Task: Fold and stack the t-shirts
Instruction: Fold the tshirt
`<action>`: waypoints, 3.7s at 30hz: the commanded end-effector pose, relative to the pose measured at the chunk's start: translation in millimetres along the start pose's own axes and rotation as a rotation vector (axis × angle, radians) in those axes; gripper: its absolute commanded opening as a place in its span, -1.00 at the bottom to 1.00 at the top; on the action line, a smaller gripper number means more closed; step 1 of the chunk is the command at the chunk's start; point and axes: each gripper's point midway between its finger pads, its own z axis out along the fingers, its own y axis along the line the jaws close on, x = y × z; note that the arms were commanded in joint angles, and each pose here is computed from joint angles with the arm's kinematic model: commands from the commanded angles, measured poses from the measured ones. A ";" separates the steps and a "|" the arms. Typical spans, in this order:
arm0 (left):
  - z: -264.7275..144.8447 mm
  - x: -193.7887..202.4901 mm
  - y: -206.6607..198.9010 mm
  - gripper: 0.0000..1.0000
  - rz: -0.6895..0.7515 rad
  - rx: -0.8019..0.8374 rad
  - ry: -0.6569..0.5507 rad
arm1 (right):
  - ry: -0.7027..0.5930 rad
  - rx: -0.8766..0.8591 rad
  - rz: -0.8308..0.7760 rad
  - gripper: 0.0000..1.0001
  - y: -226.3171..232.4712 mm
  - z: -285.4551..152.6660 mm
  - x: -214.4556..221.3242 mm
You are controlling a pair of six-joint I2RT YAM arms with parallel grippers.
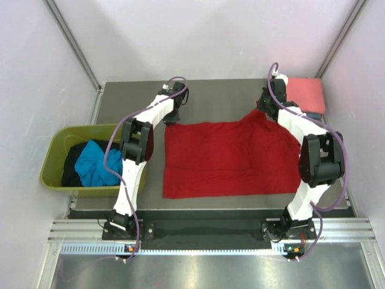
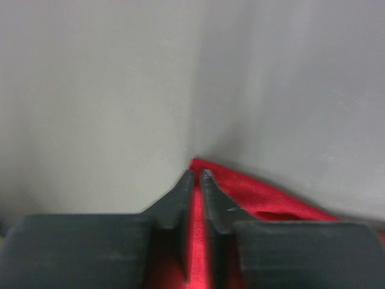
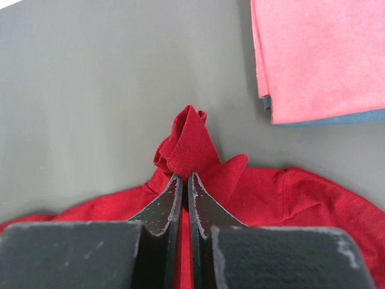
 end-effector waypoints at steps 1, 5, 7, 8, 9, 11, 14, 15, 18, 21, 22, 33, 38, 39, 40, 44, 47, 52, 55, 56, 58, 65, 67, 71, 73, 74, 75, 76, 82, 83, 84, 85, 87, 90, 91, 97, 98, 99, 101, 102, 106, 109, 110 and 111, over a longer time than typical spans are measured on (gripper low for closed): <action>15.0 17.9 -2.7 -0.82 0.009 0.013 0.057 | -0.094 -0.033 0.031 -1.00 5.1 -18.1 -32.0; 8.7 11.8 -5.9 -1.00 0.005 0.038 0.048 | -0.098 -0.031 0.030 -1.00 3.7 -19.8 -33.7; 3.6 8.3 -5.7 -1.00 0.007 0.045 0.044 | -0.099 -0.028 0.033 -1.00 2.5 -21.5 -34.1; -0.4 5.7 -4.5 -1.00 0.005 0.045 0.039 | -0.103 -0.025 0.033 -1.00 1.3 -22.7 -35.5; -4.4 2.6 -3.7 -1.00 0.001 0.046 0.034 | -0.103 -0.021 0.032 -1.00 -0.4 -23.3 -35.3; -12.8 -2.6 -0.3 -1.00 -0.003 0.041 0.015 | -0.111 -0.015 0.035 -1.00 -4.1 -27.4 -37.6; -21.0 -7.7 4.0 -1.00 -0.011 0.036 -0.002 | -0.121 -0.003 0.045 -1.00 -12.1 -33.3 -41.4; -22.6 -8.3 5.1 -1.00 -0.013 0.034 -0.005 | -0.124 -0.003 0.046 -1.00 -13.4 -35.4 -42.6; -29.0 -12.1 7.8 -1.00 -0.026 0.031 -0.018 | -0.133 0.008 0.049 -1.00 -20.9 -41.5 -45.8; -38.1 -16.5 6.2 -1.00 -0.036 0.054 -0.030 | -0.137 0.017 0.053 -1.00 -26.4 -45.8 -46.5; -40.0 -17.4 6.6 -1.00 -0.040 0.055 -0.033 | -0.138 0.018 0.052 -1.00 -27.7 -47.4 -45.7; -65.7 -30.6 13.1 -1.00 -0.054 0.063 -0.091 | -0.138 0.027 0.072 -1.00 -39.1 -51.8 -39.7; -56.5 -21.1 11.7 -1.00 -0.024 0.060 -0.065 | -0.129 0.016 0.075 -1.00 -40.2 -51.0 -36.5; -55.4 -21.3 11.5 -0.83 -0.031 0.053 -0.059 | -0.132 0.011 0.080 -1.00 -39.4 -51.4 -36.7; -52.8 -19.4 11.6 -0.71 -0.028 0.045 -0.048 | -0.130 0.004 0.081 -1.00 -37.8 -51.2 -35.5; -34.8 -8.5 6.2 -0.54 -0.017 0.030 -0.004 | -0.131 -0.006 0.087 -1.00 -35.5 -51.0 -36.6; -27.3 -6.3 8.7 -0.39 -0.024 0.000 0.001 | -0.132 -0.012 0.087 -1.00 -34.4 -50.4 -38.5; -8.9 2.0 4.5 -0.21 -0.015 0.007 0.033 | -0.127 -0.022 0.087 -1.00 -32.7 -50.5 -37.6; 1.1 5.9 -1.7 -0.21 0.002 0.028 0.043 | -0.126 -0.023 0.087 -1.00 -33.0 -51.2 -36.2; 2.7 6.7 -2.0 -0.22 0.006 0.027 0.046 | -0.127 -0.026 0.086 -1.00 -32.0 -51.6 -36.1; 8.0 9.7 -0.4 -0.25 0.003 0.018 0.057 | -0.124 -0.022 0.082 -1.00 -33.3 -51.0 -34.1; 8.9 15.5 0.0 -1.00 0.006 0.038 0.077 | -0.117 -0.014 0.072 -1.00 -36.3 -51.3 -30.3; 4.6 12.3 3.1 -1.00 0.008 0.031 0.066 | -0.116 -0.003 0.066 -1.00 -38.8 -50.7 -28.7; -7.1 3.3 13.7 -1.00 0.010 0.001 0.032 | -0.115 0.021 0.063 -1.00 -45.9 -52.8 -27.1; -15.6 -4.0 15.7 -1.00 0.007 0.008 0.008 | -0.119 0.016 0.063 -1.00 -45.3 -54.4 -27.9; -17.5 -7.0 15.3 -1.00 0.009 0.014 -0.002 | -0.119 0.018 0.065 -1.00 -46.0 -54.2 -27.8; -21.0 -10.8 15.9 -0.96 0.007 0.017 -0.013 | -0.118 0.013 0.068 -1.00 -45.1 -54.2 -27.5; -24.5 -16.2 16.0 -0.83 0.004 0.019 -0.027 | -0.118 0.010 0.070 -1.00 -44.3 -54.4 -28.1; -27.5 -29.7 25.7 -0.33 0.003 -0.035 -0.077 | -0.116 0.007 0.071 -1.00 -43.7 -54.1 -27.8; -26.3 -28.2 25.4 -0.26 0.004 -0.035 -0.072 | -0.117 0.005 0.070 -1.00 -42.8 -54.3 -28.2; -26.0 -27.3 24.4 -0.21 0.002 -0.030 -0.068 | -0.117 0.006 0.073 -1.00 -43.5 -54.1 -28.1; -23.8 -25.2 24.7 -0.21 0.003 -0.035 -0.064 | -0.117 0.002 0.075 -1.00 -42.2 -54.0 -27.8; -22.2 -24.0 24.3 -0.17 0.001 -0.036 -0.062 | -0.112 -0.003 0.077 -1.00 -41.7 -52.6 -26.5; -18.8 -22.0 25.3 -0.17 -0.001 -0.040 -0.055 | -0.109 -0.007 0.076 -1.00 -40.5 -52.0 -26.2; -19.7 -22.6 25.7 -0.17 -0.004 -0.041 -0.057 | -0.111 -0.005 0.078 -1.00 -41.2 -51.9 -26.8; -45.3 -39.9 21.2 -0.18 -0.043 0.040 -0.123 | -0.105 -0.009 0.077 -1.00 -40.1 -49.1 -24.5; -51.7 -42.9 20.4 -0.18 -0.047 0.058 -0.131 | -0.106 -0.008 0.079 -1.00 -40.7 -48.5 -24.6; -54.4 -44.0 20.2 -0.18 -0.045 0.065 -0.133 | -0.103 -0.010 0.079 -1.00 -40.3 -48.1 -24.0; -59.5 -46.8 21.3 -0.21 -0.050 0.068 -0.139 | -0.098 -0.010 0.080 -1.00 -40.5 -46.5 -22.1; -61.7 -46.5 23.2 -0.22 -0.049 0.064 -0.138 | -0.095 -0.010 0.080 -1.00 -40.0 -46.1 -21.0; -58.8 -42.2 23.0 -0.25 -0.039 0.068 -0.126 | -0.090 -0.014 0.090 -1.00 -39.7 -44.8 -19.2; -49.1 -33.8 21.5 -0.26 -0.036 0.063 -0.092 | -0.091 -0.021 0.094 -1.00 -38.2 -45.9 -19.9; -43.9 -30.2 20.6 -0.27 -0.036 0.060 -0.077 | -0.094 -0.022 0.096 -1.00 -37.9 -46.8 -20.9; -40.7 -28.1 20.1 -0.27 -0.037 0.059 -0.069 | -0.093 -0.024 0.094 -1.00 -37.7 -46.8 -20.8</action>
